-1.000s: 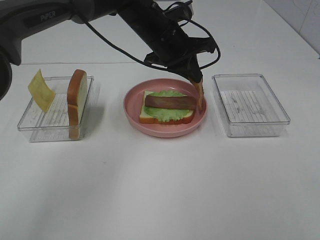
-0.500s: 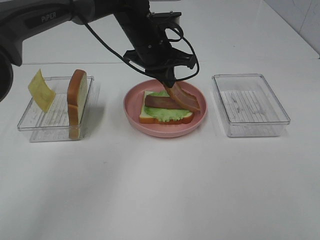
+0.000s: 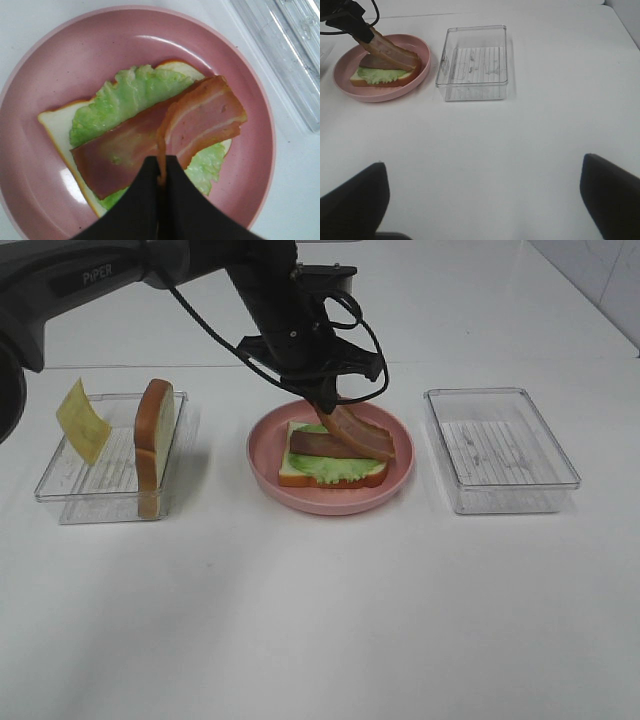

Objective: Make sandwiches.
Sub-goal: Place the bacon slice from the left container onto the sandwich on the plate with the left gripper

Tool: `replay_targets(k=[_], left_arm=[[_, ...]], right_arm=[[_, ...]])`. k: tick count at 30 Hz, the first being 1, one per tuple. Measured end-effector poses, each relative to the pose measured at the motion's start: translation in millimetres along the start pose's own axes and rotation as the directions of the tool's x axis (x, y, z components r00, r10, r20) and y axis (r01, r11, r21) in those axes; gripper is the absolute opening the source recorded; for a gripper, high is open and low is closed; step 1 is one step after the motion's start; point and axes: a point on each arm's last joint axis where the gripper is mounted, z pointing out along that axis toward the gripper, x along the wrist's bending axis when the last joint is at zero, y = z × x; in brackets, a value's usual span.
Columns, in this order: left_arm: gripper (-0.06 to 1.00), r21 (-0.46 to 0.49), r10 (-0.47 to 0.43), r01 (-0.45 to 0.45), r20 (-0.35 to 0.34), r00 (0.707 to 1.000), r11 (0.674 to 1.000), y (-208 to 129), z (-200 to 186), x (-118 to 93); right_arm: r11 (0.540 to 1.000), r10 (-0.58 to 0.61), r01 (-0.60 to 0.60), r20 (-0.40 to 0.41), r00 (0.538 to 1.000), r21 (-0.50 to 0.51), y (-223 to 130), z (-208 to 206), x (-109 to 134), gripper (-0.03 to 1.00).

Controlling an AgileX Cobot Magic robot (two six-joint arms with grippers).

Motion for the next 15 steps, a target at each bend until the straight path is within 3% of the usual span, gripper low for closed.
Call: replay_targets(k=[10, 12, 14, 15], left_arm=[[0.01, 0.018, -0.003, 0.003, -0.028, 1.0, 1.0, -1.6, -0.1, 2.6], [0.08, 0.018, -0.001, 0.002, -0.032, 0.999, 1.0, -1.6, -0.1, 2.9], [0.27, 0.019, 0.007, -0.006, -0.047, 0.999, 1.0, -1.6, -0.2, 4.3], [0.27, 0.019, 0.007, -0.006, -0.047, 0.999, 1.0, -1.6, -0.2, 4.3]], right_arm=[[1.0, 0.0, 0.0, 0.0, 1.0, 0.0, 0.0, 0.0, 0.0, 0.98], [1.0, 0.0, 0.0, 0.0, 1.0, 0.0, 0.0, 0.0, 0.0, 0.98], [1.0, 0.0, 0.0, 0.0, 1.0, 0.0, 0.0, 0.0, 0.0, 0.98], [1.0, 0.0, 0.0, 0.0, 1.0, 0.0, 0.0, 0.0, 0.0, 0.98]])
